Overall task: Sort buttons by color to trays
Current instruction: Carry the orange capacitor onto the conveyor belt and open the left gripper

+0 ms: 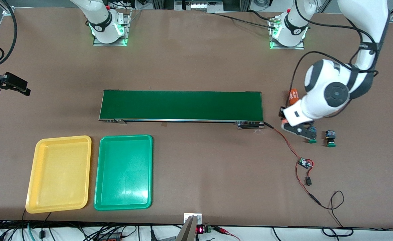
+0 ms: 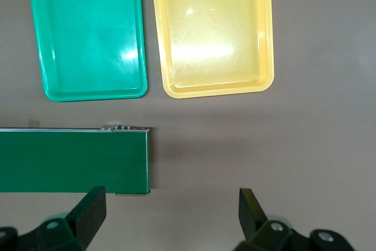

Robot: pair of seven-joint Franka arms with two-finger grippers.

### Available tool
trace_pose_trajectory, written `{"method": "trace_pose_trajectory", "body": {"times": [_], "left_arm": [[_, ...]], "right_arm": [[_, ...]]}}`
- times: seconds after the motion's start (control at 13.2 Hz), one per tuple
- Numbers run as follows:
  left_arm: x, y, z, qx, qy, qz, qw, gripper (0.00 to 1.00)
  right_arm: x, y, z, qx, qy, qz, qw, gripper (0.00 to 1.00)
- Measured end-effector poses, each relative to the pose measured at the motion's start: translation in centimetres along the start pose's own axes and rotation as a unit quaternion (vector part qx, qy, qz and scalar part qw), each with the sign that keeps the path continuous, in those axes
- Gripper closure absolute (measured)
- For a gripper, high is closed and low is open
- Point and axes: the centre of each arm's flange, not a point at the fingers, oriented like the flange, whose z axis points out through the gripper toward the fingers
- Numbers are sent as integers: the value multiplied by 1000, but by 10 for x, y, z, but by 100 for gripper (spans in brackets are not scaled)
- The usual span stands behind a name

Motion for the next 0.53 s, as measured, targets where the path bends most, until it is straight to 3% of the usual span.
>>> {"method": "trace_pose_trajectory", "body": {"times": [0.15,0.3,0.53], "left_arm": [[2,57,-5,-5,-9,76,997,50],[2,99,-8,-7,-7,188,982,50],[6,107,-4,-7,4,357,934,50]], "right_arm": [[0,0,0,0,0,0,1000,0],[0,1,0,0,0,1,1000,0],[0,1,0,0,0,1,1000,0]]}}
